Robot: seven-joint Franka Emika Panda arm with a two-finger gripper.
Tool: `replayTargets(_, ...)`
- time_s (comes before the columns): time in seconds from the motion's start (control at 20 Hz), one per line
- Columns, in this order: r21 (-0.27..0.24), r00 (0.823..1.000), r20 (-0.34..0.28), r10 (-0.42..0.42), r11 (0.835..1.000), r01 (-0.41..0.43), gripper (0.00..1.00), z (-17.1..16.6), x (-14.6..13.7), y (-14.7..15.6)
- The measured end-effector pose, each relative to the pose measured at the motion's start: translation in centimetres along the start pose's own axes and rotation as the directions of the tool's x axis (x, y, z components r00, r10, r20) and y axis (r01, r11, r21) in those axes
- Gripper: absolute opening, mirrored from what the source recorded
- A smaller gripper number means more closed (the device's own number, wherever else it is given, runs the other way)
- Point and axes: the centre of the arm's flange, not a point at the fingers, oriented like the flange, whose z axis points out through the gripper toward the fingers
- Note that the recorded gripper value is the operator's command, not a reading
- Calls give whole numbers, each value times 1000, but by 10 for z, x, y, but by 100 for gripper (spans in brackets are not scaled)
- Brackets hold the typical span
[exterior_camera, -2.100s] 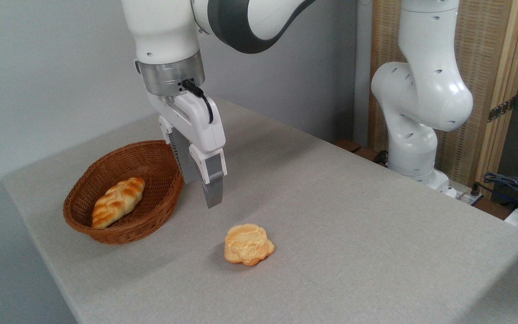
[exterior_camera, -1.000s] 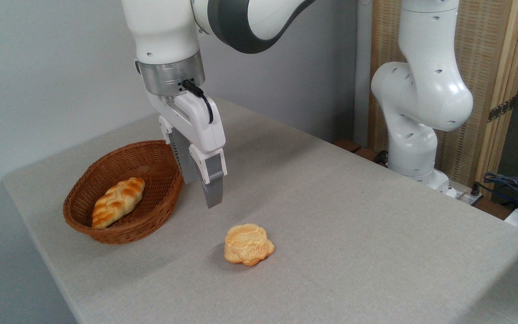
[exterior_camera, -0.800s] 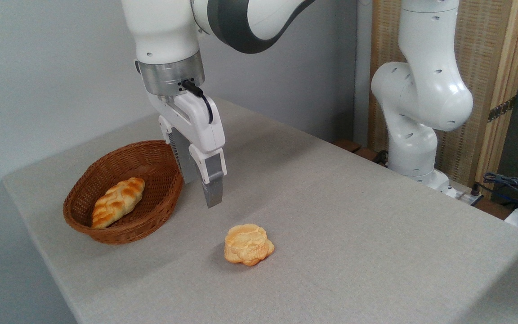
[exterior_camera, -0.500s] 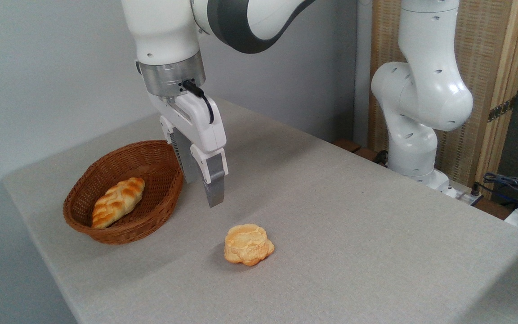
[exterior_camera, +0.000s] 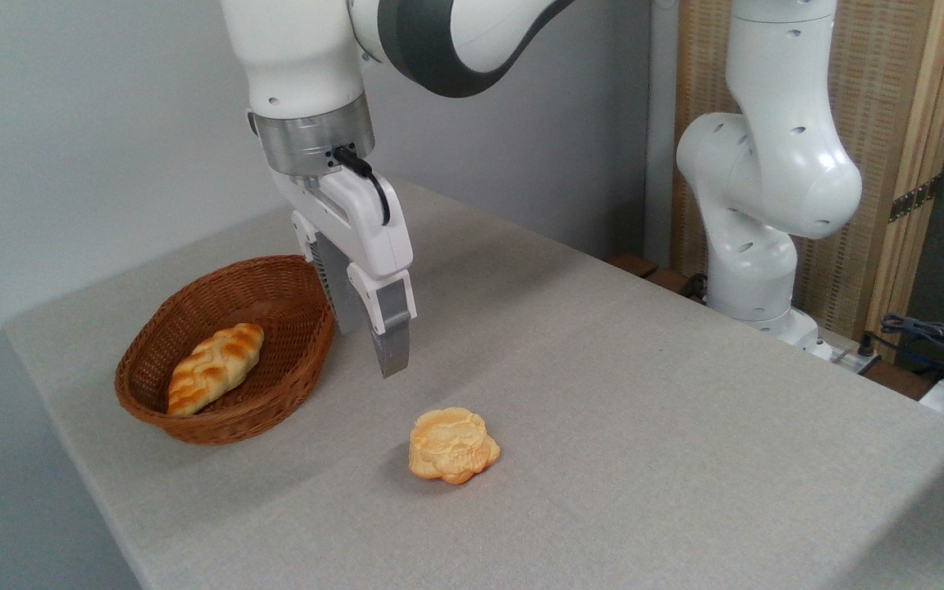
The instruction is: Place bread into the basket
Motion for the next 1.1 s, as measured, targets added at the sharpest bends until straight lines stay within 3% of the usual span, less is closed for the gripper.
replayTargets(1.1,-9,1000,9,2,1000,-2,100,1,0,2)
